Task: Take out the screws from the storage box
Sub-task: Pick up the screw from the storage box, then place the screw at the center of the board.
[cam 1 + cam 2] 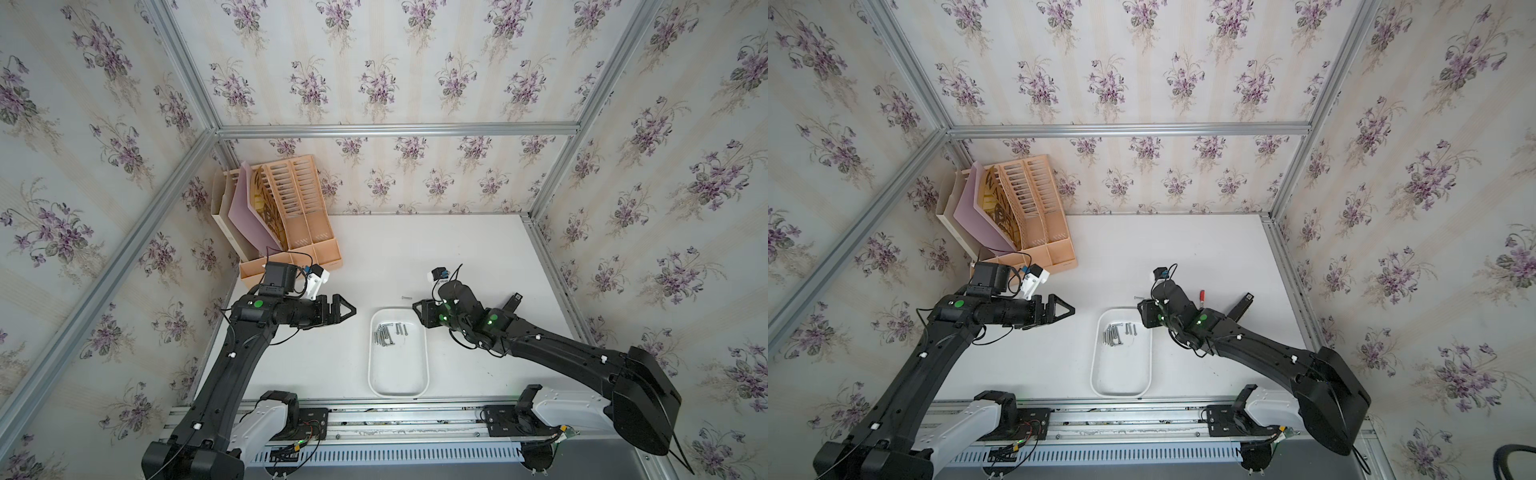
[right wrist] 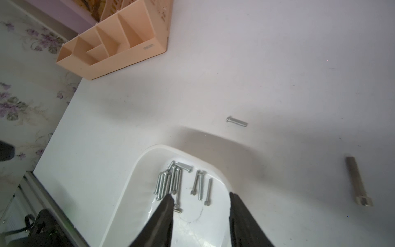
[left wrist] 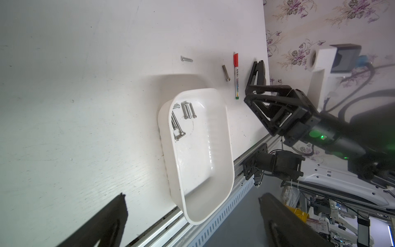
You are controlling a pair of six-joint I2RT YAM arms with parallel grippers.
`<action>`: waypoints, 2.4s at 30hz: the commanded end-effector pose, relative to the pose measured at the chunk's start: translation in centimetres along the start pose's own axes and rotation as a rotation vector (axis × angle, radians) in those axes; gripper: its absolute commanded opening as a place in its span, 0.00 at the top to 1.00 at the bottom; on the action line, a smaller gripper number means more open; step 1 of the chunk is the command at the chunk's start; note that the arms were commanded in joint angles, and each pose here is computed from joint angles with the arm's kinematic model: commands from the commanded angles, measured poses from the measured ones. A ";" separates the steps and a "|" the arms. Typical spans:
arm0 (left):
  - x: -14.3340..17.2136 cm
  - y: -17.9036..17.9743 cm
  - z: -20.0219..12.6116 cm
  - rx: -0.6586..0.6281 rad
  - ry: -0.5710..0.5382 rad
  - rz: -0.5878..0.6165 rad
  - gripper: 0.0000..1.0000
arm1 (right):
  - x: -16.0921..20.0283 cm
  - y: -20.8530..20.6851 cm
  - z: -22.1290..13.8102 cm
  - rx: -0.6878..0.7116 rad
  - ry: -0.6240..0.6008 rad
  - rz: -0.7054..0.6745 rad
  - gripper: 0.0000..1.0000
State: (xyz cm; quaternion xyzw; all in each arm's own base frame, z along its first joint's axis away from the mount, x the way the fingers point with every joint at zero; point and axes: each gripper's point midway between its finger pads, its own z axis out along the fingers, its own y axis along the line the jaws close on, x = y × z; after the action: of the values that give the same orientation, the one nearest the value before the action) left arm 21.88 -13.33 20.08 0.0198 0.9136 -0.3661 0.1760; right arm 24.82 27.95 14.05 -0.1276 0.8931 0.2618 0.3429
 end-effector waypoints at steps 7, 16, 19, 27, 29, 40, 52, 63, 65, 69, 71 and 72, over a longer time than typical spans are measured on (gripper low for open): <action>0.0 -0.4 -0.5 0.001 -0.014 0.021 0.00 | 3.4 5.2 3.4 -0.110 0.160 -0.179 0.69; 0.1 -0.5 -0.6 0.002 -0.016 0.026 0.00 | 6.8 4.6 6.3 -0.056 0.293 -0.202 0.74; 0.1 -0.6 -0.5 0.002 -0.013 0.027 0.00 | 8.3 4.0 6.9 -0.045 0.335 -0.203 0.74; 0.3 -0.8 -0.6 -0.005 -0.017 0.041 0.00 | 9.8 3.0 8.2 0.018 0.390 -0.212 0.75; 0.3 -0.8 -0.6 -0.006 -0.017 0.042 0.00 | 9.7 2.5 8.3 0.047 0.392 -0.214 0.75; 0.4 -0.9 -0.7 -0.008 -0.015 0.050 0.00 | 11.3 1.7 9.6 0.098 0.464 -0.220 0.77; 0.5 -0.9 -0.6 -0.017 -0.013 0.055 0.01 | 9.9 2.3 8.7 0.078 0.414 -0.217 1.00; 0.6 -0.8 -0.5 -0.024 -0.008 0.053 0.00 | 3.3 0.8 3.5 0.087 0.134 -0.125 1.00; 0.6 -0.8 -0.4 -0.023 -0.004 0.051 0.01 | 2.1 -1.3 2.7 0.139 0.090 -0.065 1.00; 0.8 -0.6 -0.2 -0.030 0.007 0.044 0.00 | 1.7 -5.8 2.6 0.230 0.099 0.067 1.00; 0.8 -0.8 -0.4 -0.026 0.001 0.053 0.00 | 2.2 -7.9 3.1 0.263 0.141 0.136 1.00; 0.8 -0.9 -0.4 -0.025 -0.001 0.055 0.00 | 2.6 -8.7 3.4 0.273 0.163 0.161 1.00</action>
State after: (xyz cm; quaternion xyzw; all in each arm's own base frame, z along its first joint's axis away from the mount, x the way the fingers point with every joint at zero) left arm 20.92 -13.76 20.32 0.0406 0.9181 -0.3501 0.1815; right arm 28.20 23.89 8.57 -0.0657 0.9393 0.1604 0.2961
